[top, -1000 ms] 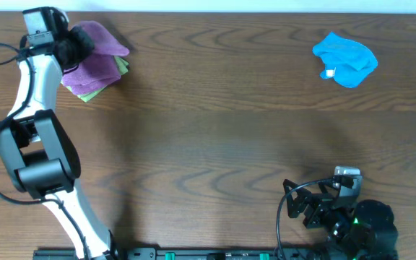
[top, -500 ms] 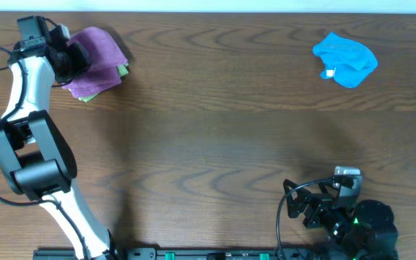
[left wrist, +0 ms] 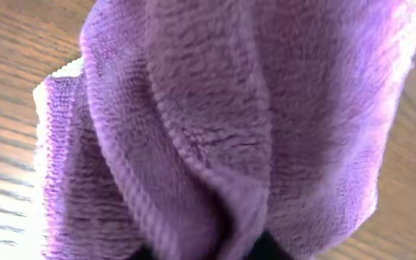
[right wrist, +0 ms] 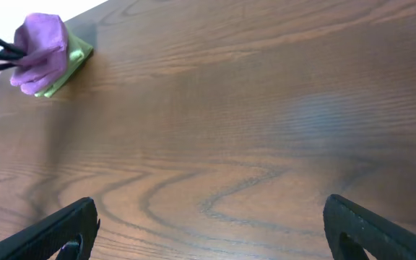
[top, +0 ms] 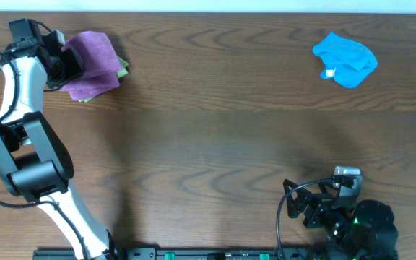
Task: Fold the cloth
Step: 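Lower the purple cloth onto the stack and adjust it with the left gripper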
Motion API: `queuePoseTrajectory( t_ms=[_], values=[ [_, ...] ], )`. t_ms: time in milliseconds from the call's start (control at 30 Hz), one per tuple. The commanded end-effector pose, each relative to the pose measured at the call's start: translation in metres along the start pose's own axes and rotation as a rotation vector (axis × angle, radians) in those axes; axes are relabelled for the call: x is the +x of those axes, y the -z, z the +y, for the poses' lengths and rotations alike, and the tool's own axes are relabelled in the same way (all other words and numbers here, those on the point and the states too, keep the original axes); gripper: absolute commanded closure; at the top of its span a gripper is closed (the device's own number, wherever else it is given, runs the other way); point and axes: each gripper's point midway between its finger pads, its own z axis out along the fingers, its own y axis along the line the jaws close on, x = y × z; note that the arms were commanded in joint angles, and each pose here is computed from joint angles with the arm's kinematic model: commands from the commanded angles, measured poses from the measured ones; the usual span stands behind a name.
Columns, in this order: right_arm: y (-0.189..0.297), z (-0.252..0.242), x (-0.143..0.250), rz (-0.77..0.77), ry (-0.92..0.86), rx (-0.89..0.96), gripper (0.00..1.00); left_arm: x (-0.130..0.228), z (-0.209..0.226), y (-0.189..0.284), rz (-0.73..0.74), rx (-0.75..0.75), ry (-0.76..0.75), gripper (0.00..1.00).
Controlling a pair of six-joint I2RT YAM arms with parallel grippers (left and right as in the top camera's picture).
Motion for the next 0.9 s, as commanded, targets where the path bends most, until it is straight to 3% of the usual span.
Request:
queuePoseTrajectory(
  t_ms=[0,200,333,633,767,800,867],
  values=[
    [0.001,-0.002,-0.002,-0.015,-0.018,0.013,0.01,-0.013,0.0,0.019,-0.045,-0.02,-0.027,0.65],
    [0.001,-0.002,-0.002,-0.015,-0.018,0.013,0.01,-0.021,0.004,0.036,-0.086,-0.079,-0.046,0.37],
    [0.001,-0.002,-0.002,-0.015,-0.018,0.013,0.01,-0.029,0.006,0.054,-0.129,-0.119,-0.062,0.27],
    [0.001,-0.002,-0.002,-0.015,-0.018,0.013,0.01,-0.042,0.005,0.09,-0.205,-0.12,-0.064,0.22],
    [0.001,-0.002,-0.002,-0.015,-0.018,0.013,0.01,-0.043,-0.015,0.088,-0.209,-0.023,-0.066,0.5],
    [0.001,-0.002,-0.002,-0.015,-0.018,0.013,0.01,-0.044,-0.021,0.085,-0.214,-0.006,-0.061,0.66],
    [0.001,-0.002,-0.002,-0.015,-0.018,0.013,0.01,-0.049,-0.038,0.075,-0.233,0.018,-0.071,0.87]
  ],
)
